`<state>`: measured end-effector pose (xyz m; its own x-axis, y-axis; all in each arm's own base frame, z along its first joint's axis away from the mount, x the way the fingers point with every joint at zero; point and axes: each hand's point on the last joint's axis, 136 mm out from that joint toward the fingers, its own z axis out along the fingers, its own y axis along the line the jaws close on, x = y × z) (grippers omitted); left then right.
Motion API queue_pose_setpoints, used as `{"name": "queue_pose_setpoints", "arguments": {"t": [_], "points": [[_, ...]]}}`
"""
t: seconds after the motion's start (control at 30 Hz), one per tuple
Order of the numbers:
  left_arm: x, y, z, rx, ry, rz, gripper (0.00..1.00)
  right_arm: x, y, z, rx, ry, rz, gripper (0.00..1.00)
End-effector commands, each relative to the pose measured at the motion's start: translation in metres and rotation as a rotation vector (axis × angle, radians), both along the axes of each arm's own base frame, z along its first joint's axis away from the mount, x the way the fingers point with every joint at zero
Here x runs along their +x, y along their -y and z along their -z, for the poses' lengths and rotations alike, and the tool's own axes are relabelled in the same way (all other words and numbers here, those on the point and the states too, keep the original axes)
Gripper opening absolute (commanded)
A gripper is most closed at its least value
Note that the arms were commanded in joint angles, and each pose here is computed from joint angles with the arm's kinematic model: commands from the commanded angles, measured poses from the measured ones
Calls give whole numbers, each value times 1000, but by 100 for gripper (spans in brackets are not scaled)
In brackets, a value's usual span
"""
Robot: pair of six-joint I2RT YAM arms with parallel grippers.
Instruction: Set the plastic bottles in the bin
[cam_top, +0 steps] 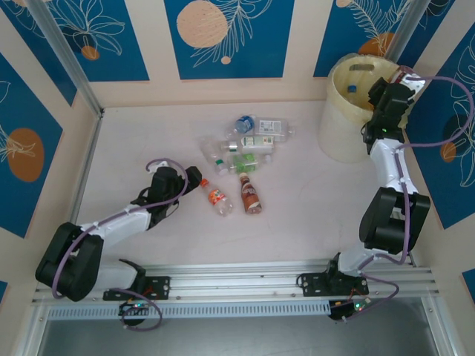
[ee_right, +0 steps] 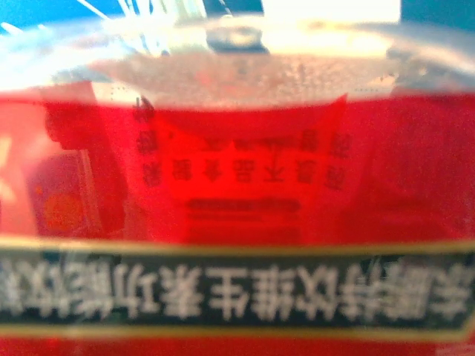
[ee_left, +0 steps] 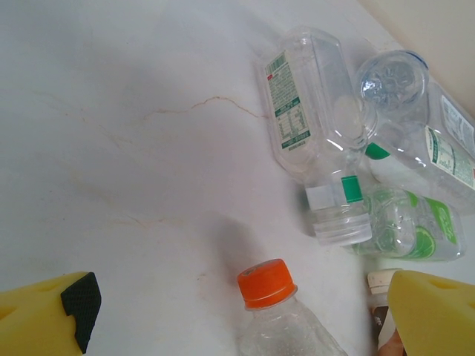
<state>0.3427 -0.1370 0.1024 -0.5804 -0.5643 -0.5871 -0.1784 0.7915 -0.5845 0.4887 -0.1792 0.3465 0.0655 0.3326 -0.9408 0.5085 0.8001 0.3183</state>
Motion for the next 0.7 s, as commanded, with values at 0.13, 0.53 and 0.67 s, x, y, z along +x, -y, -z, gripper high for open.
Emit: {"name": "queue_pose_setpoints", "arguments": {"t": [0.13,0.53,0.67], "points": [[8,2,-9,-34,23,-8,100,1,-4,-9,134,52,-41,54],[8,0,-6,-27,20,-11,100,-6,-6,-6,134,-4,15,89],[8,2,-6,-29,17,-7,100,-25,7,-8,128,12,143,92]]}}
